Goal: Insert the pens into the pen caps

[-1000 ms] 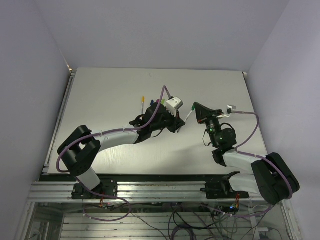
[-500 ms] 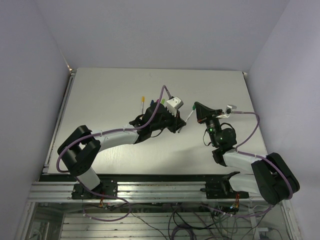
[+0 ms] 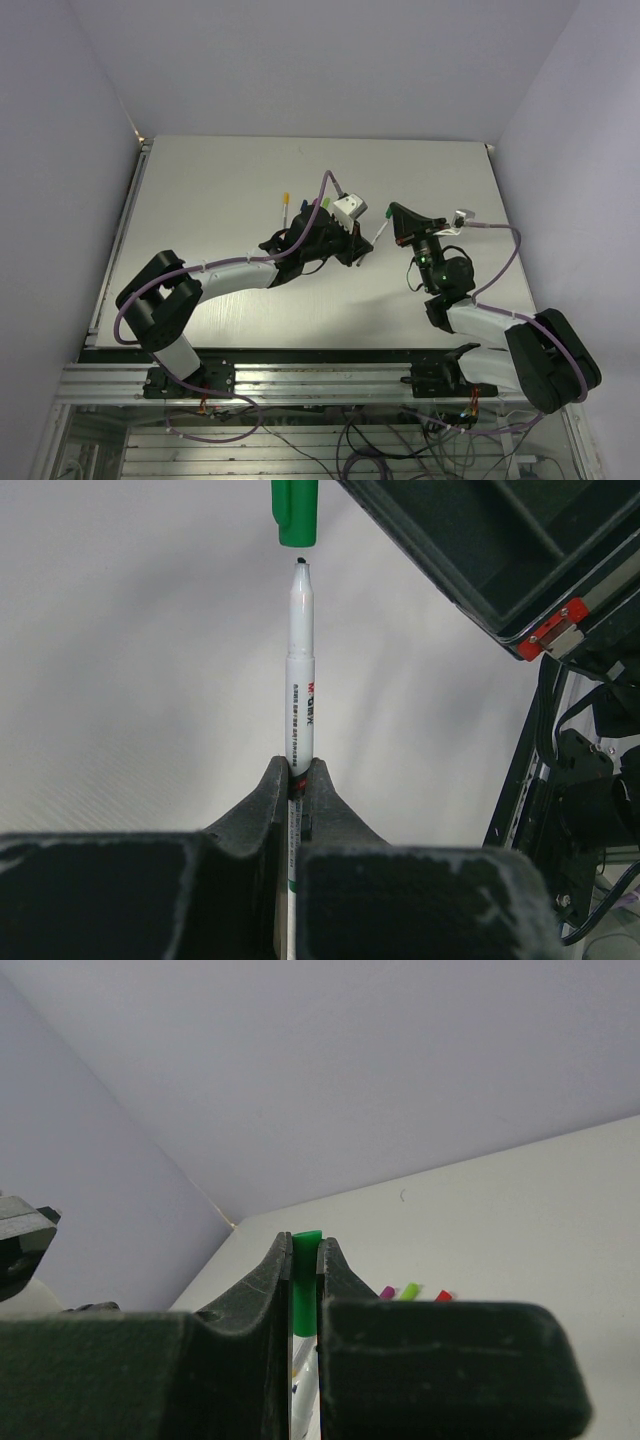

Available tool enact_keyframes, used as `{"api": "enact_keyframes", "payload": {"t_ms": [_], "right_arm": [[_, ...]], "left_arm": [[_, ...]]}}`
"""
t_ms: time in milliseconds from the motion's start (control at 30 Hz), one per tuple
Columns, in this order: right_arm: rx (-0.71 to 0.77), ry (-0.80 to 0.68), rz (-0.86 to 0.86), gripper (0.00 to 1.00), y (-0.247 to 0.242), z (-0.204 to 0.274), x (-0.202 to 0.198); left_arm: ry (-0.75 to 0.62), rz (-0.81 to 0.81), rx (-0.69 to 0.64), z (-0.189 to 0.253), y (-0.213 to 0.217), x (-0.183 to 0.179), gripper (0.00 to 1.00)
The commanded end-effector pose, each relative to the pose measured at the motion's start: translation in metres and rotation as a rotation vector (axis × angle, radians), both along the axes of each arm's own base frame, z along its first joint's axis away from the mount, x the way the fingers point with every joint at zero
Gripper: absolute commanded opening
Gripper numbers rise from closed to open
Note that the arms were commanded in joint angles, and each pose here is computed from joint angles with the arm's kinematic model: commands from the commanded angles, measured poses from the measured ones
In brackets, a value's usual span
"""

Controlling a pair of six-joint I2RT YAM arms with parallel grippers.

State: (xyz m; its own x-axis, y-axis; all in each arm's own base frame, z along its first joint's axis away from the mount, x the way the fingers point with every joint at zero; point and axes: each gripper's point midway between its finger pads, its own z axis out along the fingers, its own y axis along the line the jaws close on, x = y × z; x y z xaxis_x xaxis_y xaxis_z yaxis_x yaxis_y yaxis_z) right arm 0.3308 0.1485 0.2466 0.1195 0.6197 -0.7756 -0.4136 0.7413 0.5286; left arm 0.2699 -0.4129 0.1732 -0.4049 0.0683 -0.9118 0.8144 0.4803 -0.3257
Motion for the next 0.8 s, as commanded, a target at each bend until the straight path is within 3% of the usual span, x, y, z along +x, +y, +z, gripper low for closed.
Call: {"api": "enact_keyframes", "payload": {"t_ms": [0, 767], "right_arm": [[0.01, -0.023, -0.001, 0.0, -0.0017, 0.0069, -0.0037], [0.015, -0.009, -0.002, 0.0, -0.0029, 0.001, -0.0053]], "left_arm": [[-0.033, -0.004, -0.055, 0.0169, -0.0051, 0.0047, 0.07], [-0.046, 0.005, -0.068, 0.0213, -0.0022, 0.0045, 0.07]]}}
